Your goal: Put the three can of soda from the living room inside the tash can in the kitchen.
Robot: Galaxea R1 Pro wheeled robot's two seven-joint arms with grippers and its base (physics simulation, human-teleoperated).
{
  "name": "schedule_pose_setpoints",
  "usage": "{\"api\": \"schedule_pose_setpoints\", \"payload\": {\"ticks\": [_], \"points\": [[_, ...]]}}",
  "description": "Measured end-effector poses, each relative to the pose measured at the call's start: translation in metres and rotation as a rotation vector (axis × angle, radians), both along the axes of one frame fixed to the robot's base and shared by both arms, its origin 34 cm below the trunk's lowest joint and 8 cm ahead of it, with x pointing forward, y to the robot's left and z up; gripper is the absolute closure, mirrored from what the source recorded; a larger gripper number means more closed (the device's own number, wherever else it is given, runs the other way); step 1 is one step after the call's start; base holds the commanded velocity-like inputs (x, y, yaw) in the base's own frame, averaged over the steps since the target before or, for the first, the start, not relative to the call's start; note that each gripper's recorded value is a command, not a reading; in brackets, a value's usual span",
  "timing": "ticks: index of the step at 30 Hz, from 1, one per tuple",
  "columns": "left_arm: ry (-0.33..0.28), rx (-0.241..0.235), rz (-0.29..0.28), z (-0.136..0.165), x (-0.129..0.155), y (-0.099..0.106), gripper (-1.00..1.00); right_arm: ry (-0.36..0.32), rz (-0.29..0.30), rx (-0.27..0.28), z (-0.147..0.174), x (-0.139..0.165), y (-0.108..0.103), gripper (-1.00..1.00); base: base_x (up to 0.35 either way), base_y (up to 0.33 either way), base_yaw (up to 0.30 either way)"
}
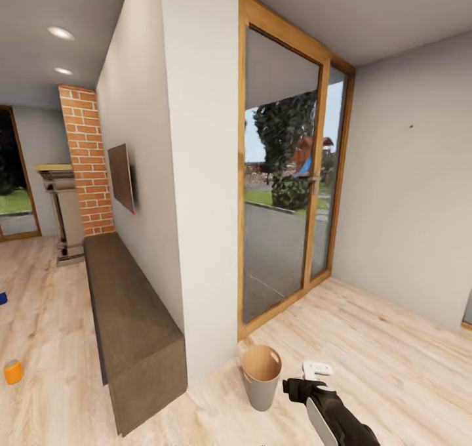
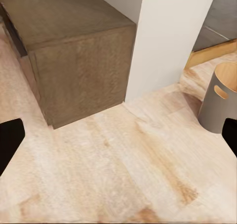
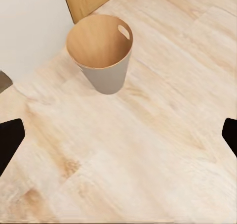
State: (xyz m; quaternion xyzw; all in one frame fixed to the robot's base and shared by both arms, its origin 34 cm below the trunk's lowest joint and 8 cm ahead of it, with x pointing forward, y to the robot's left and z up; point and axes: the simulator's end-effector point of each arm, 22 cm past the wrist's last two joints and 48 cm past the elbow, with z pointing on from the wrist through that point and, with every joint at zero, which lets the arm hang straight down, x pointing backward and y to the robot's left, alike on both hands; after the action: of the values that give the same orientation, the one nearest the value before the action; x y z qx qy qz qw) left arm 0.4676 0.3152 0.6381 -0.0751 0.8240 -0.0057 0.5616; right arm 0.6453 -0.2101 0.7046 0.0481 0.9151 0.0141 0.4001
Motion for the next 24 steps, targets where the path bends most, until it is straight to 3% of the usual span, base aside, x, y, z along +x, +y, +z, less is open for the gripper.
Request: {"api": "schedule_pose_setpoints", "payload": {"ticks": [7,24], "points": [[-0.005,0.0,0.003,0.0016,0.0008,0.0012,-1.0,-0.027,-0.008,-0.002,0.0016,0.002,-0.0021,-1.0,-0.016,-0.133,0.234],[-0.007,0.0,0.005,0.0022,0.0011,0.0019,-1.0,-0.023,-0.009,-0.004,-0.0014,0.0,-0.0029,-1.0,0.238,-0.209,0.081]]}}
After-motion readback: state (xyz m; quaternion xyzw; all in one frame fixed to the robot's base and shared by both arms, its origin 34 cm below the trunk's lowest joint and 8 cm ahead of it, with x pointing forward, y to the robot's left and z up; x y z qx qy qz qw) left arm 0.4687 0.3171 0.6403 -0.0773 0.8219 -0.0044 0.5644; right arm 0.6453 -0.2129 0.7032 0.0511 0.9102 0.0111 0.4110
